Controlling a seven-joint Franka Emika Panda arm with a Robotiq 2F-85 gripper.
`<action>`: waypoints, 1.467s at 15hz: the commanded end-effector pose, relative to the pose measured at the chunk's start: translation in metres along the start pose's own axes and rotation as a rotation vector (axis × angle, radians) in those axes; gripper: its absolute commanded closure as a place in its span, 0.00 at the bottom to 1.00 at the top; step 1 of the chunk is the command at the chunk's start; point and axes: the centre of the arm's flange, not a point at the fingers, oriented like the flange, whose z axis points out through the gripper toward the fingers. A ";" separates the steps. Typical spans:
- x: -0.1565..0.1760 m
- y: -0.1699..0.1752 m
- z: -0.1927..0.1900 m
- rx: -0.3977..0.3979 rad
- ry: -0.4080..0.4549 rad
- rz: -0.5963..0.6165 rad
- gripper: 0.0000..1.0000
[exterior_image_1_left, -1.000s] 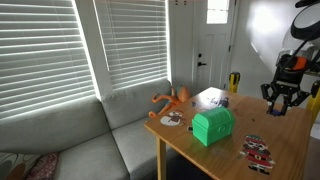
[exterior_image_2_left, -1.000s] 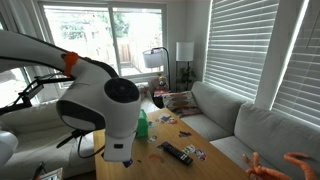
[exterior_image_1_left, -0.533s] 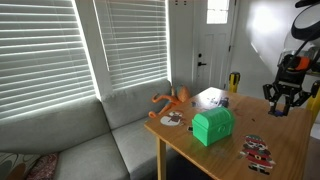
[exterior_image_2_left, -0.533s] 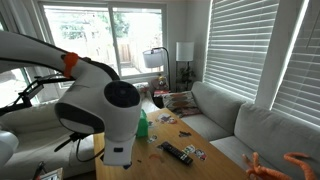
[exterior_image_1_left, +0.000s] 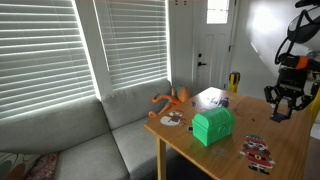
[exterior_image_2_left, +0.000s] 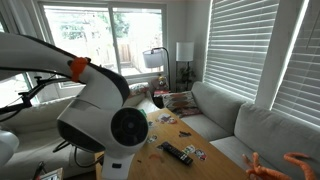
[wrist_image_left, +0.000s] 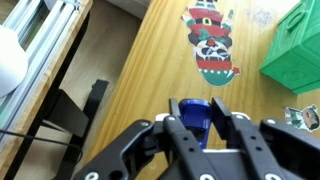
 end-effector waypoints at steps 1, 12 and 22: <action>0.022 0.002 -0.011 0.038 -0.182 0.046 0.88; 0.088 0.027 -0.006 -0.030 -0.439 0.113 0.88; 0.131 0.043 -0.004 -0.002 -0.523 0.116 0.88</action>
